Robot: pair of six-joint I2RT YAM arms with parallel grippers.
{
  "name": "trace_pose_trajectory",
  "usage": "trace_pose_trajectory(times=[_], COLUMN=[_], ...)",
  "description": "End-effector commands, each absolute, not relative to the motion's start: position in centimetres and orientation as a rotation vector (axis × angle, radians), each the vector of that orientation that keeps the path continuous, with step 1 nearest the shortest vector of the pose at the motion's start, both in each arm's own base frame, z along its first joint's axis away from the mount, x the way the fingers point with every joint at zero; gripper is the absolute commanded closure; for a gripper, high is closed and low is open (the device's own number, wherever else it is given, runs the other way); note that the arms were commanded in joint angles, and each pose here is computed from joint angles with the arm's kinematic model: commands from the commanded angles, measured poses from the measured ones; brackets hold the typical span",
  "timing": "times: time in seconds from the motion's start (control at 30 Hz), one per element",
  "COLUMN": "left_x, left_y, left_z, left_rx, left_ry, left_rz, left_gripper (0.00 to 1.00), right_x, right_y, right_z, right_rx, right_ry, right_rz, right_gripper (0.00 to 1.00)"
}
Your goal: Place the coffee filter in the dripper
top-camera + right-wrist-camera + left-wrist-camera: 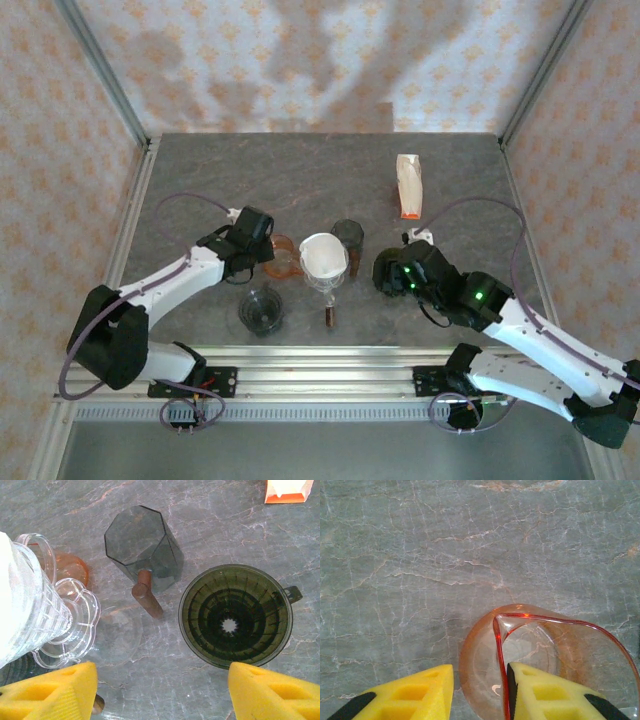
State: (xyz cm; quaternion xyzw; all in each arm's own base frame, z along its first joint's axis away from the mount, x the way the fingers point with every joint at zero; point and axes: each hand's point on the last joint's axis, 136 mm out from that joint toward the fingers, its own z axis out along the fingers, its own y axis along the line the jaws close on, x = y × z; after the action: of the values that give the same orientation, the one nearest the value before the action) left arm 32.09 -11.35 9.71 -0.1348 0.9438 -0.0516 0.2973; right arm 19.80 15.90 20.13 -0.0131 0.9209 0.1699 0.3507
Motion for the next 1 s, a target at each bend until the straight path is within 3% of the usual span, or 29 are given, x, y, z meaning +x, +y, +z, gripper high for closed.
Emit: trace_pose_trajectory(times=[0.0, 0.5, 0.7, 0.97], left_x=[32.4, 31.9, 31.8, 31.0], left_y=[-10.7, -10.1, -10.2, -10.8], left_z=[9.3, 8.1, 8.2, 8.6], left_rx=[-0.385, -0.392, -0.400, -0.387], left_ry=[2.495, 2.520, 2.521, 2.540], left_rz=[-0.101, -0.056, -0.071, -0.136], left_gripper=[0.69, 0.85, 1.00, 1.00], right_x=[19.7, 18.1, 17.1, 16.3], right_y=[15.9, 17.3, 18.6, 20.8], right_z=[20.3, 16.2, 13.8, 11.0], right_rx=[-0.009, -0.067, -0.092, -0.106], right_ry=[2.368, 2.433, 2.474, 2.525], right_rz=[0.468, 0.582, 0.662, 0.757], right_gripper=[0.30, 0.32, 0.34, 0.37])
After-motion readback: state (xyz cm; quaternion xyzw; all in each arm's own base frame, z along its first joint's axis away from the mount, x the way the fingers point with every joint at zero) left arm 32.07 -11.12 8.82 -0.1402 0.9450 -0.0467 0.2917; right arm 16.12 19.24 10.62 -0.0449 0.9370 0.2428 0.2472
